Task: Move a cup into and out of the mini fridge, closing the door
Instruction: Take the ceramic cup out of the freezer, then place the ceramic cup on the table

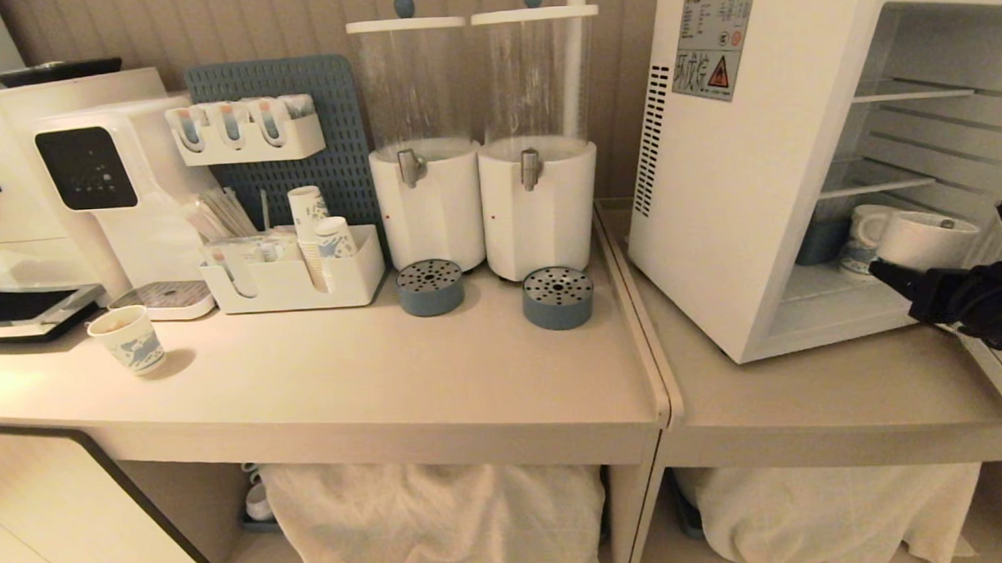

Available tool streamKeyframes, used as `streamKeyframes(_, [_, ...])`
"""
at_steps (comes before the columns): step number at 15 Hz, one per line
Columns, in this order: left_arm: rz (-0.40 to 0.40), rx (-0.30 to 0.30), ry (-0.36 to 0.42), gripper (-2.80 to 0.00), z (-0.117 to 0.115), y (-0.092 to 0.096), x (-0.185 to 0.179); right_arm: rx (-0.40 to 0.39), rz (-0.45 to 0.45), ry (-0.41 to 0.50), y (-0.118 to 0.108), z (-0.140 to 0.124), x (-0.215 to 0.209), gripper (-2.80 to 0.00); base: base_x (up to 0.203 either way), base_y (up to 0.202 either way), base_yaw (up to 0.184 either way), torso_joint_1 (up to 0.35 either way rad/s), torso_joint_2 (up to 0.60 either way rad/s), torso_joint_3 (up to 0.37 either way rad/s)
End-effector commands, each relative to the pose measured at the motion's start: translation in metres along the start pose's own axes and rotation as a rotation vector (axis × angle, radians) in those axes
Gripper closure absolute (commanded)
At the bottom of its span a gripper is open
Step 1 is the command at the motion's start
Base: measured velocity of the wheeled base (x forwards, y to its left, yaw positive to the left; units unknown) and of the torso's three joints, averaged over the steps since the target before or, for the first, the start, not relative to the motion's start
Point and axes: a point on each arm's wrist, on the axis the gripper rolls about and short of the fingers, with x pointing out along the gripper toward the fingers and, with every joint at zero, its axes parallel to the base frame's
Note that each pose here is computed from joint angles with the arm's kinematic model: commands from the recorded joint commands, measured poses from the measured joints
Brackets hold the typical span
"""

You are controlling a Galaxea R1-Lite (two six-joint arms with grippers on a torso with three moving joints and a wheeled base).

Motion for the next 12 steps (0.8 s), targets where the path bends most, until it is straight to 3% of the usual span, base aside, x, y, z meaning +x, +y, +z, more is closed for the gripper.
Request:
streamKeyframes(1, [0.0,-0.001,0.002,0.0,-0.001,0.0,0.0,0.001,-0.017,-0.042,0.005,0.009,-0.021,0.0,0.0,0.0,0.0,0.0,0.0,0.0])
streamKeyframes(6, [0.001,0.0,0.002,0.0,-0.001,0.0,0.0,0.031,-0.083,-0.132,0.02,0.024,-0.077,0.0,0.0,0.0,0.0,0.0,0.0,0.0])
streamKeyframes(12, [0.001,-0.004,0.0,0.0,0.0,0.0,0.0,0.034,0.018,-0.106,0.044,0.03,-0.164,0.0,0.0,0.0,0.0,0.0,0.0,0.0])
